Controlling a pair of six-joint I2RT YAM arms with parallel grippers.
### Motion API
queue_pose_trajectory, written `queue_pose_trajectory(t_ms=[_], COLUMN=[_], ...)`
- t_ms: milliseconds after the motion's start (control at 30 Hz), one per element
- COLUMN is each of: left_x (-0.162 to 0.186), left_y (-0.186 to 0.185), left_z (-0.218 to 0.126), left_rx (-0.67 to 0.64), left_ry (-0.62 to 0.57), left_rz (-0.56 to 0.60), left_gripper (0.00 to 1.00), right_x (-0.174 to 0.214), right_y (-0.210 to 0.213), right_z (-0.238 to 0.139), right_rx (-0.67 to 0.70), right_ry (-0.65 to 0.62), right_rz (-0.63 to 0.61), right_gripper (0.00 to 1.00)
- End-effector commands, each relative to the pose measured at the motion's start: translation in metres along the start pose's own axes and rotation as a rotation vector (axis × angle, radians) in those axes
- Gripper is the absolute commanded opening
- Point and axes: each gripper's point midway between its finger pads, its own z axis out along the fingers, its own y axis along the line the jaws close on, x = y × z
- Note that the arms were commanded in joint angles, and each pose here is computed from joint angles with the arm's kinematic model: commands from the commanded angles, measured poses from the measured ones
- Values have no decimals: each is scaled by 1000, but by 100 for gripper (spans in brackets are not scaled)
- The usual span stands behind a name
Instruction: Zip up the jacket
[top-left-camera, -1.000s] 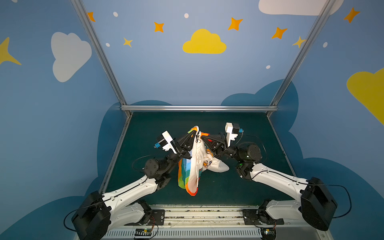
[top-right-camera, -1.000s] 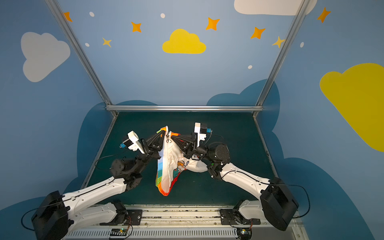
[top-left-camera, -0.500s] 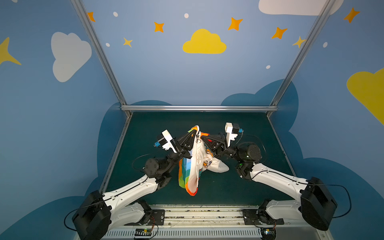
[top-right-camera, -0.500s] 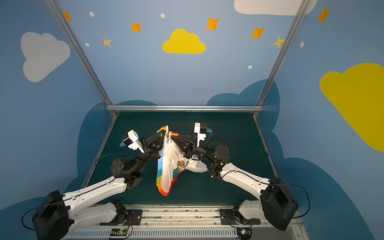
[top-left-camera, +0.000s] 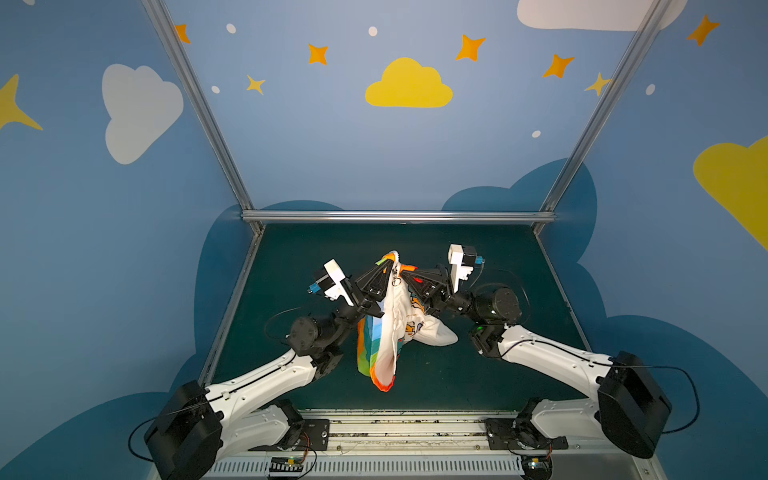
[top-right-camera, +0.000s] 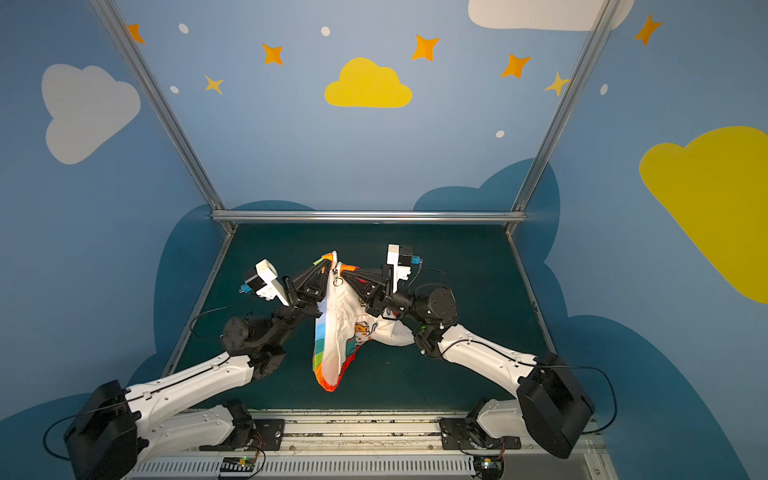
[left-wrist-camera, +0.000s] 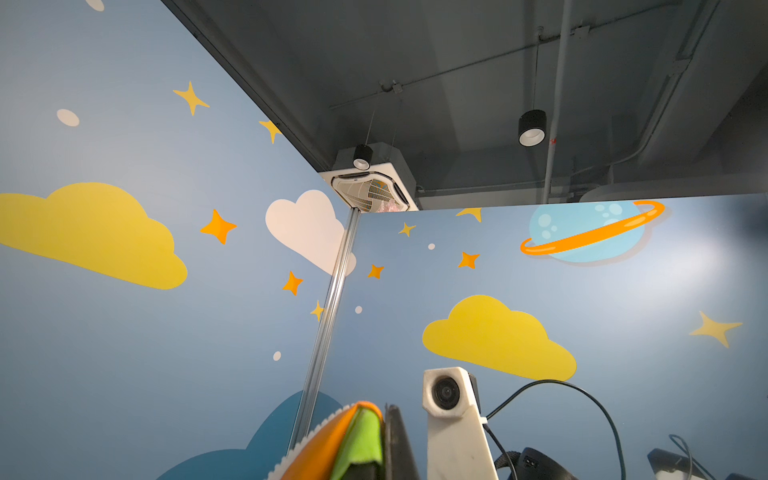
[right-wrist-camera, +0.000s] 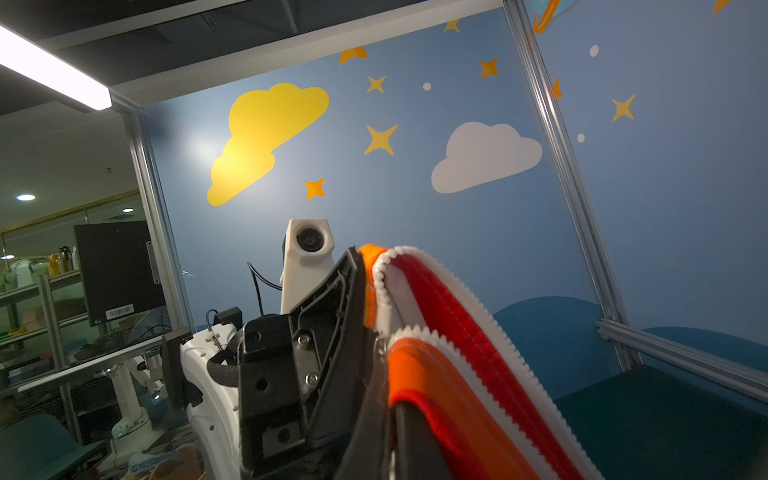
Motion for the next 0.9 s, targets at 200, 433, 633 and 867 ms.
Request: queue_pose_trajectory(t_ms=[200,433,633,867], left_x=[-21,-22,-24,-24], left_y=[-8,-7,-9,-7], left_z=[3,3,5,7], left_rx=[23,14,24,19], left_ry=[-70,-74,-78,-81], left_rz=[-4,-19,-27,-46], left_gripper=[3,3,3,3], right_x=[-30,-33,-35,-42], right_y=[18,21,23,26], right_z=[8,7,7,8], right_rx=[-64,-76,-83,-103], right_ry=[-90,-106,-119,-148], right_rz=[-40,-47,-47,-29], right_gripper=[0,0,0,0])
